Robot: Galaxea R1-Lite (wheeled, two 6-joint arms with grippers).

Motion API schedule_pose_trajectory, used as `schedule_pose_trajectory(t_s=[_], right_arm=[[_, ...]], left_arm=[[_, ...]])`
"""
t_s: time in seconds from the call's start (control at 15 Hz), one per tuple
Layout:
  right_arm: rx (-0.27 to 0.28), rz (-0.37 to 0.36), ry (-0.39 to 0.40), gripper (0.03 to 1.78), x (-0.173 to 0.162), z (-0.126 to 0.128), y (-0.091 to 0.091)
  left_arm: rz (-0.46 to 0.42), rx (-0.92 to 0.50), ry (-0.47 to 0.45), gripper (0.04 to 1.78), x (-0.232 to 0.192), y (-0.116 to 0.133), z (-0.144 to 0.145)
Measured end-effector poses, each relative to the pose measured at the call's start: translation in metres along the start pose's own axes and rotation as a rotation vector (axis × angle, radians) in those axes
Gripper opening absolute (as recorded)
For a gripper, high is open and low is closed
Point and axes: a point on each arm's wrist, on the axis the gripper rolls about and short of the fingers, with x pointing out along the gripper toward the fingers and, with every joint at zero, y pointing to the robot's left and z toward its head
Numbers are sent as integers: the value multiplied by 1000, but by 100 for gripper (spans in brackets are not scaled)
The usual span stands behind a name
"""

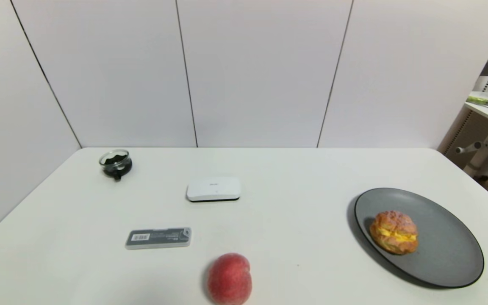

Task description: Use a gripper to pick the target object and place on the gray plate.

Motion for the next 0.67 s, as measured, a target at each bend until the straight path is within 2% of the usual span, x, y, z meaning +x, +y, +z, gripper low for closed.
schedule_pose_trajectory(t_s=[0.67], right_arm=[[0, 0, 0, 171, 0, 0, 0]], left_arm=[[18, -18, -2, 169, 0, 0, 0]])
